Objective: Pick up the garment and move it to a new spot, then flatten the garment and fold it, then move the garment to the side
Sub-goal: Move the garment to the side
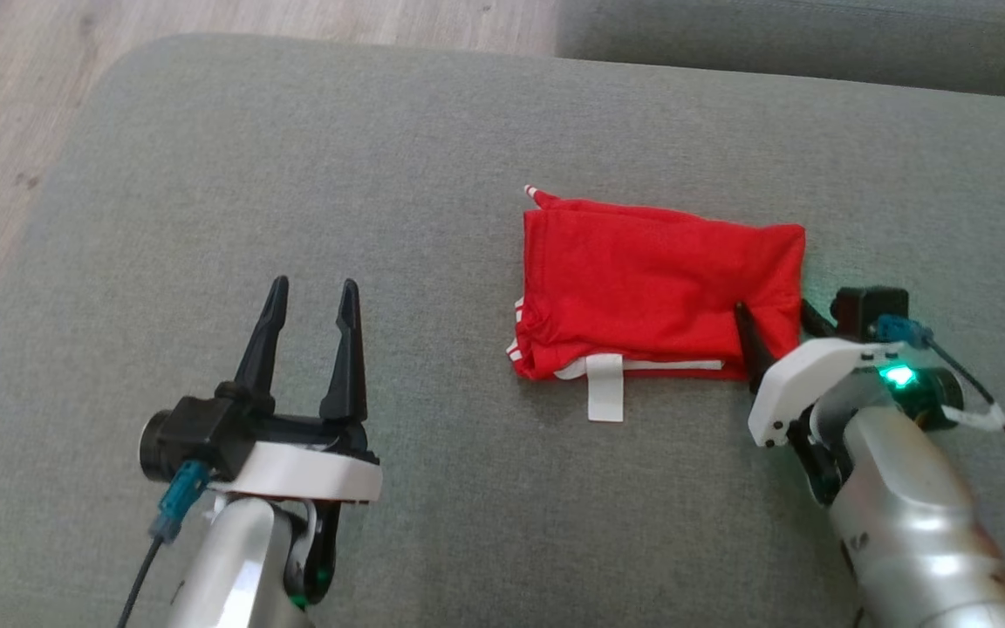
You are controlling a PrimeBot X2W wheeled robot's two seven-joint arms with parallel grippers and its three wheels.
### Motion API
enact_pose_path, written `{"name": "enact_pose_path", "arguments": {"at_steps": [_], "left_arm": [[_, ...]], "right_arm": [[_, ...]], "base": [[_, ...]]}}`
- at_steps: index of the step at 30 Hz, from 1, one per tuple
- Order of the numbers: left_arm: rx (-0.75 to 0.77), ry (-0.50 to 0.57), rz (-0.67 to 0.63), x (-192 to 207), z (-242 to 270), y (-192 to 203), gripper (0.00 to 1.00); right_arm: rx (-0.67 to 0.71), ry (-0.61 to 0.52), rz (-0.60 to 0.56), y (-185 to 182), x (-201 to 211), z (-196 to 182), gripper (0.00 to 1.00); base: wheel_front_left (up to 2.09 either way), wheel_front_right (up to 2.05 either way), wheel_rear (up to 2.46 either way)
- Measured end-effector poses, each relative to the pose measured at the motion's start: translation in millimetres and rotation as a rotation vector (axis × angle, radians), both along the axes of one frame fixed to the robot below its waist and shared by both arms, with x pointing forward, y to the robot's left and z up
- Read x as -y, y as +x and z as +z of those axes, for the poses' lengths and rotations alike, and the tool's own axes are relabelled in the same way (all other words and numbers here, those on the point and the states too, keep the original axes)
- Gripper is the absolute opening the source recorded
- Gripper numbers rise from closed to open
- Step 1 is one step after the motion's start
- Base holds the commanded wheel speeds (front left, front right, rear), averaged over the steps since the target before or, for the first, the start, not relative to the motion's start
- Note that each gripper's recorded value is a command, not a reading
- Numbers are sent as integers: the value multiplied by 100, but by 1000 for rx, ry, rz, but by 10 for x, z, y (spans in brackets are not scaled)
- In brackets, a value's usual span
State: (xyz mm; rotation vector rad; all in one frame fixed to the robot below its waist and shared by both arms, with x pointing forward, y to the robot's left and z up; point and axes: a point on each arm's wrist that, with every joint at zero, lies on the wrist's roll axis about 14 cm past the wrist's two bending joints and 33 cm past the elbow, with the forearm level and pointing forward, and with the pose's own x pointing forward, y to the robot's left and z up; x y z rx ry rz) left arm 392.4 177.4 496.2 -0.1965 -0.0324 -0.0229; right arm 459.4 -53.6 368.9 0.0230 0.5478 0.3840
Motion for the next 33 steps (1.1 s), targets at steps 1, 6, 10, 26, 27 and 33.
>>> {"name": "enact_pose_path", "arguments": {"at_steps": [1,6,10,26,27,33], "left_arm": [[-2,1,2,-6,-6,-4,100],[2,3,5,-10,14,-7,100],[13,3,-18,68,45,20,100],[61,-37,-273,975,181,214,100],[62,-39,-285,1019,183,228,100],[53,-49,-323,1177,136,333,100]], "right_arm": [[-4,-6,12,12,-23,-8,100],[2,-23,45,36,-84,16,0],[57,-52,54,11,-22,68,0],[367,-326,-54,196,1345,836,0],[376,-355,-63,202,1474,883,0],[379,-482,-132,271,2129,1096,0]], "base": [[0,0,0],[0,0,0],[0,0,0],[0,0,0],[0,0,0],[0,0,0]]}}
